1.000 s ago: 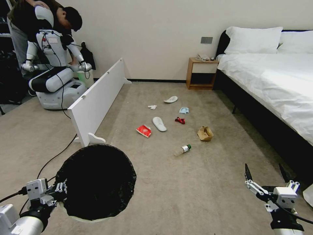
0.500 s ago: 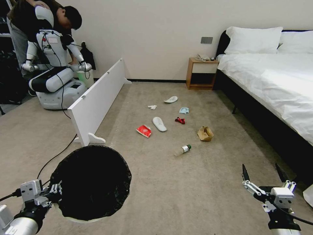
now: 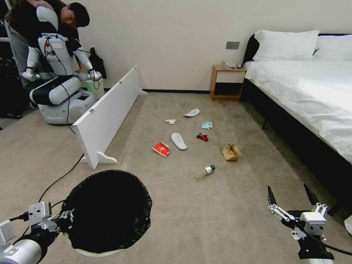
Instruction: Pick up the trash bin, then pick up the garbage from the floor and place it into the trash bin.
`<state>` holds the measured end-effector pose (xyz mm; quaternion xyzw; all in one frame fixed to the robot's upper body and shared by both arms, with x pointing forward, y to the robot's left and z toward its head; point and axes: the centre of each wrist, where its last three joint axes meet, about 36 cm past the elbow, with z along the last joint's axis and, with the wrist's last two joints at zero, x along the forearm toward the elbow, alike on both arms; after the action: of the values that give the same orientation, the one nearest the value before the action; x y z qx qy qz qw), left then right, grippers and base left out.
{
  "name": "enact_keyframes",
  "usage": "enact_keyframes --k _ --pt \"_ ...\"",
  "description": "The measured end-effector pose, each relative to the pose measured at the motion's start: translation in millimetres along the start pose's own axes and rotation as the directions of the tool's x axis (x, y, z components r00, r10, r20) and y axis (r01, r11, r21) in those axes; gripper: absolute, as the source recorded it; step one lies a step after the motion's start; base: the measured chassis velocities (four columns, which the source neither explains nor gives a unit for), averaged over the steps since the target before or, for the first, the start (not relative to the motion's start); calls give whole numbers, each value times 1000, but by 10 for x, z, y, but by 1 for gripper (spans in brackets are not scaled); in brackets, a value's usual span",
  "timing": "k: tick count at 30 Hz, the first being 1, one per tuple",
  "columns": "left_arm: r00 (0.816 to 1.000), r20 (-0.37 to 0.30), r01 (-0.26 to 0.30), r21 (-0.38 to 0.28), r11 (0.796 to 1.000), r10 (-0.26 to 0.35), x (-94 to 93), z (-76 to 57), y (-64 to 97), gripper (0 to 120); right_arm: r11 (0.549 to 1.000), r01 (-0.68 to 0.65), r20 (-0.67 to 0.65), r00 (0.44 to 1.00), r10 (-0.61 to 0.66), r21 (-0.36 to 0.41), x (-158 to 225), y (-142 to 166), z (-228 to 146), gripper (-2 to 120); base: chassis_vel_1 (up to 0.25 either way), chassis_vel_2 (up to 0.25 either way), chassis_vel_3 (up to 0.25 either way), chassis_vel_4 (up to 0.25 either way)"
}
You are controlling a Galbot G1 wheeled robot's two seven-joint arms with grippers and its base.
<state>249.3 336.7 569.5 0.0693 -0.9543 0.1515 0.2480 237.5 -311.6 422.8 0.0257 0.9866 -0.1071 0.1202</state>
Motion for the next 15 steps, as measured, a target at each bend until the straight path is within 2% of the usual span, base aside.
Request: enact_keyframes --k 9,15 --pt "1000 5 3 -2 1000 -3 1 2 1 3 1000 8 -1 1000 -8 1 9 -3 31 100 -85 102 90 -98" --pt "1000 15 7 -1 1000 -7 5 -2 3 3 1000 9 1 1000 -9 1 3 -5 39 100 -153 135 141 -162"
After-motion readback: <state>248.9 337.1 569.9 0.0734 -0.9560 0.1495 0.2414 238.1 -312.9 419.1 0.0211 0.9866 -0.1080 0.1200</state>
